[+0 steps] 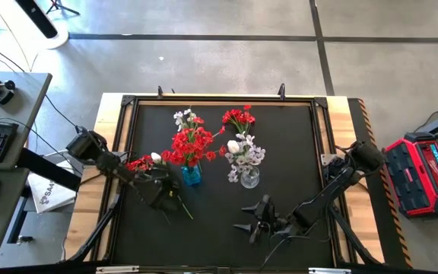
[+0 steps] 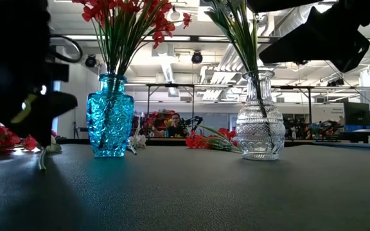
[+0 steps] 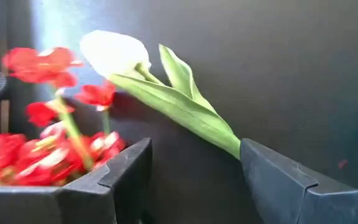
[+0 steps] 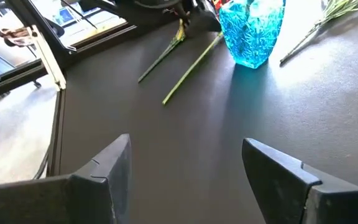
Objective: Sort flowers into vase by color
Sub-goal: Put the white flower into the transparent vase
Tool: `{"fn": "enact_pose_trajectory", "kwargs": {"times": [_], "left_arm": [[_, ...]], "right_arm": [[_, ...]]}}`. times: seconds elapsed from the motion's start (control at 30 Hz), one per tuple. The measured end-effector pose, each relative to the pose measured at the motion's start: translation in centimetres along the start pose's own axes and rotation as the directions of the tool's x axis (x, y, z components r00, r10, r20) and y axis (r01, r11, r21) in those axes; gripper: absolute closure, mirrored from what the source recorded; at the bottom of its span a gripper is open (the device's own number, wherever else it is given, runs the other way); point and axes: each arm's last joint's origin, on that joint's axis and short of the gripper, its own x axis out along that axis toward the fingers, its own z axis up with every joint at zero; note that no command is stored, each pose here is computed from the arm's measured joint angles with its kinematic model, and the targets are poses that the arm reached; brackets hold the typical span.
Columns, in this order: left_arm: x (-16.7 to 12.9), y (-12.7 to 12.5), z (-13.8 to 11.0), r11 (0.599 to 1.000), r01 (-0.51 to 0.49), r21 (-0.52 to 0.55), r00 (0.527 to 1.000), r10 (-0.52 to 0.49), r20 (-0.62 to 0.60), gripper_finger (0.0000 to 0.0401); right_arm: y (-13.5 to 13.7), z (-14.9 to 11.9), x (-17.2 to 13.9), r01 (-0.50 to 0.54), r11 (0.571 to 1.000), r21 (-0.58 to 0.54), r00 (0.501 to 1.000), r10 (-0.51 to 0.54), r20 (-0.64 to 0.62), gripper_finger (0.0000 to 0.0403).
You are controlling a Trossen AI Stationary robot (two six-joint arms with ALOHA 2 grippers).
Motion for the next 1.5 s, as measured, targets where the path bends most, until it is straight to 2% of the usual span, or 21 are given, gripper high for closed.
{"fn": "enact_pose_trajectory", "kwargs": {"times": [0.17, 0.4, 0.6, 0.87, 1.0, 1.13, 1.27, 1.33, 1.4, 1.5], "left_arm": [[1.5, -0.3, 0.5, 0.999, 0.026, -0.019, 1.0, -0.026, -0.013, 0.0169], [1.7, -0.3, 0.5, 1.0, 0.023, 0.009, 0.999, -0.023, -0.033, 0.0183], [1.3, -0.2, -0.2, 0.999, 0.032, 0.032, 0.998, -0.03, -0.06, 0.0232], [0.4, 0.0, -1.4, 0.995, 0.06, 0.086, 0.995, -0.053, -0.081, 0.032], [-0.6, 0.1, -1.7, 0.991, 0.04, 0.125, 0.993, -0.026, -0.112, 0.0359], [-1.5, 0.7, -1.9, 0.989, 0.0, 0.151, 0.997, 0.011, -0.074, 0.0389], [-2.7, 1.7, -2.1, 0.988, -0.032, 0.154, 0.999, 0.034, -0.014, 0.0397], [-3.7, 2.3, -2.1, 0.989, 0.01, 0.147, 0.999, -0.014, 0.029, 0.0397], [-5.1, 2.8, -2.0, 0.986, 0.094, 0.138, 0.991, -0.106, 0.078, 0.0397], [-7.5, 3.6, -1.8, 0.951, 0.262, 0.161, 0.944, -0.288, 0.161, 0.0397]], "right_arm": [[0.1, 0.1, 0.0, -0.007, 1.0, 0.013, 1.0, 0.007, 0.01, 0.0167], [0.2, 0.2, 0.0, -0.013, 1.0, 0.023, 1.0, 0.013, 0.016, 0.0167], [0.4, 0.3, -0.1, -0.028, 0.999, 0.038, 0.999, 0.027, 0.023, 0.0167], [2.2, -0.4, -2.1, -0.153, 0.988, 0.034, 0.988, 0.152, 0.035, 0.0167], [2.6, -0.6, -2.8, -0.165, 0.986, 0.011, 0.984, 0.164, 0.063, 0.0167], [2.7, -0.6, -2.9, -0.172, 0.985, 0.004, 0.983, 0.172, 0.06, 0.0167], [2.7, -0.8, -3.0, -0.179, 0.984, -0.006, 0.983, 0.179, 0.045, 0.0167], [2.7, -1.0, -2.9, -0.174, 0.984, -0.027, 0.984, 0.175, 0.04, 0.0167], [2.7, -1.4, -2.8, -0.169, 0.985, -0.047, 0.985, 0.171, 0.034, 0.0167], [2.6, -2.4, -2.1, -0.153, 0.986, -0.062, 0.988, 0.155, 0.029, 0.0167]]}}
